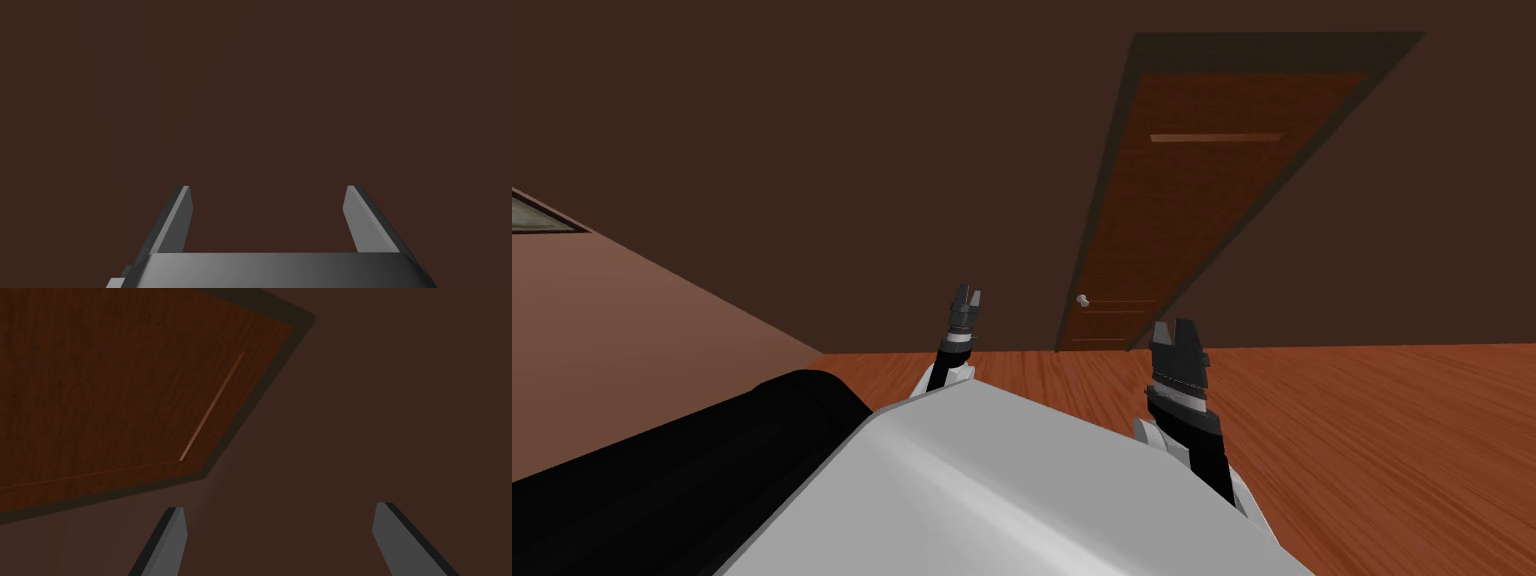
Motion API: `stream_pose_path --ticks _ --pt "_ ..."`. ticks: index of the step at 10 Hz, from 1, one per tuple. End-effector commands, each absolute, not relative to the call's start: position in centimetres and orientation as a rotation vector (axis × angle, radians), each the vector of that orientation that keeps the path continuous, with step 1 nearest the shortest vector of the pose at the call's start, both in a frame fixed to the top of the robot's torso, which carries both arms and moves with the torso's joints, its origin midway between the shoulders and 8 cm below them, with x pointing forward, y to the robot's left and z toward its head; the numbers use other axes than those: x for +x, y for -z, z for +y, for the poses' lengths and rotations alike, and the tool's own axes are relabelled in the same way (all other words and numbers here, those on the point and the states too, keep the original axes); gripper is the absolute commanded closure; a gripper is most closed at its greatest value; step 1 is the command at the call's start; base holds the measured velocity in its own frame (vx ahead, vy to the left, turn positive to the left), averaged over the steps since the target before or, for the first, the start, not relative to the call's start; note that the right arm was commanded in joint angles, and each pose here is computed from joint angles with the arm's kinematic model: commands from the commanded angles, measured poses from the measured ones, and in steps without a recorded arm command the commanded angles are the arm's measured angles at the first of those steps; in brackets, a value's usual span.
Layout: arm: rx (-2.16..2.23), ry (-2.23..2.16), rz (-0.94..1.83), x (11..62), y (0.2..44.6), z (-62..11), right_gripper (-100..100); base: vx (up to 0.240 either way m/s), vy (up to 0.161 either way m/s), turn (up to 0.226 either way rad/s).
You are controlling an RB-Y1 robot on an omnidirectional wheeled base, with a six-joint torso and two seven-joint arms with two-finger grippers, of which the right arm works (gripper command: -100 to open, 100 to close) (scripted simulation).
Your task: Pull the door open
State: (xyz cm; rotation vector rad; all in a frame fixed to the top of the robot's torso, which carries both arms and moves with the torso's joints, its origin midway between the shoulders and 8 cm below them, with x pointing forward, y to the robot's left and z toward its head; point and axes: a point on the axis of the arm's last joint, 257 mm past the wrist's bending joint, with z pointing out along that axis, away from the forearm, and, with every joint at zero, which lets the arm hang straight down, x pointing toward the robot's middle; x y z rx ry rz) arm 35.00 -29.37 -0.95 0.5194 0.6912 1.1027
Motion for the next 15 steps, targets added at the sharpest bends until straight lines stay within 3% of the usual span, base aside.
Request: stream_pose_path --ticks 1,15 --pt "0.510 -1.047 0.735 35.9 2.6 -29.4 -100 0.081 -0.040 0.059" --pt "0.406 -0.679 1.034 40.0 15.2 -30.2 -100 0.069 -0.029 0.049"
